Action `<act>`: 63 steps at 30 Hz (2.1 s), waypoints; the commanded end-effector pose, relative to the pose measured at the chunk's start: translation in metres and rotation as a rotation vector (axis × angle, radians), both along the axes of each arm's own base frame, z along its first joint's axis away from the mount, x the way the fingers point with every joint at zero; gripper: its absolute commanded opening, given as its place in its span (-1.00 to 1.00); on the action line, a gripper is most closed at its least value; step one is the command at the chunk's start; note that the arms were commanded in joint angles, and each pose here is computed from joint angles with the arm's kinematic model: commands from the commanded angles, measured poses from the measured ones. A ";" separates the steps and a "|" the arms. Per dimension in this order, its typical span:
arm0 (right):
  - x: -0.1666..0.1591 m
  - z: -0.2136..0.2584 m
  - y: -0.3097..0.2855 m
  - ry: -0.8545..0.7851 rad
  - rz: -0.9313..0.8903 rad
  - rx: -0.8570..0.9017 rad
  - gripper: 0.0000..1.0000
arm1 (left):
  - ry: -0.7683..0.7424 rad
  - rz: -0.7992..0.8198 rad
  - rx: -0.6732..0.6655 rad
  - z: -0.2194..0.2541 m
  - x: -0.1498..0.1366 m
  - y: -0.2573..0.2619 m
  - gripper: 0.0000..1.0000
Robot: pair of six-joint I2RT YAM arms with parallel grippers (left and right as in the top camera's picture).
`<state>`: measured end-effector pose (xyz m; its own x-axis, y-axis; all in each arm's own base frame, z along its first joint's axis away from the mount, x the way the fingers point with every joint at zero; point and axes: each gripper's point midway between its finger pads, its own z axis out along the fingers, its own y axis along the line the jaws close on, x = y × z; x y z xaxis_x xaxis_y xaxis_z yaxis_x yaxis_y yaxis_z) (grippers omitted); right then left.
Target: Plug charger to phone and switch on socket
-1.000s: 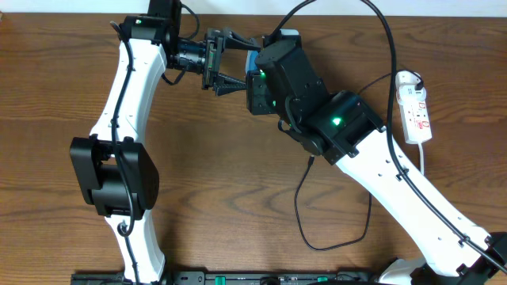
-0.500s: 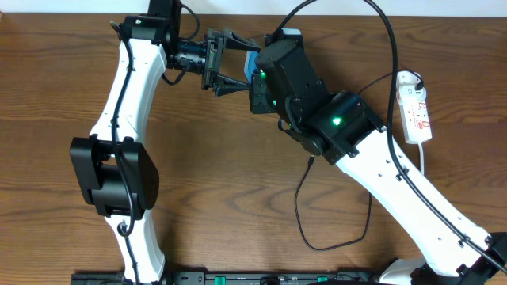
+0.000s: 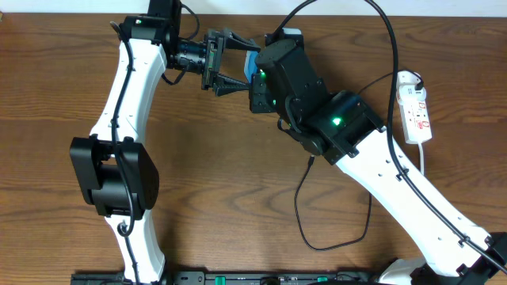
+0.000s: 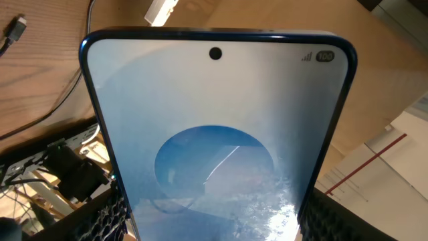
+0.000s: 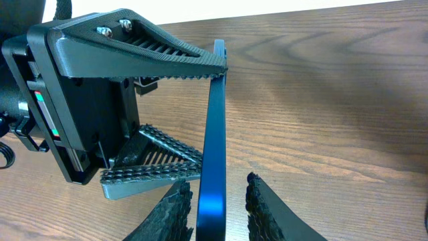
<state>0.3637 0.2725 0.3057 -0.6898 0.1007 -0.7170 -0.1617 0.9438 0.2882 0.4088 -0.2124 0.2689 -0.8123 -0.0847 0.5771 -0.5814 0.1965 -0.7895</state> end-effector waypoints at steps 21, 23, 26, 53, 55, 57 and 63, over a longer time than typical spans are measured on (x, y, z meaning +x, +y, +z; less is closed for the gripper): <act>0.009 0.000 0.007 -0.025 -0.028 -0.005 -0.56 | -0.013 -0.005 -0.039 0.013 -0.002 0.001 0.48; 0.009 0.000 0.007 -0.025 -0.028 -0.003 -0.56 | -0.014 -0.005 -0.038 0.013 -0.002 0.001 0.49; 0.009 0.002 0.007 -0.028 -0.028 -0.001 -0.55 | -0.032 -0.004 -0.036 0.013 0.000 0.001 0.48; 0.010 0.003 0.004 -0.030 -0.052 0.005 -0.98 | -0.032 -0.004 -0.034 0.013 0.000 0.001 0.52; 0.012 0.004 0.001 -0.039 -0.074 -0.003 -0.98 | -0.032 -0.004 -0.034 0.013 0.000 0.001 0.82; 0.014 0.004 -0.004 -0.045 -0.097 -0.009 -0.98 | -0.032 -0.004 -0.034 0.013 0.000 0.001 0.97; 0.020 0.005 -0.012 -0.042 -0.147 0.016 -0.98 | -0.032 -0.003 -0.034 0.013 0.000 0.001 0.98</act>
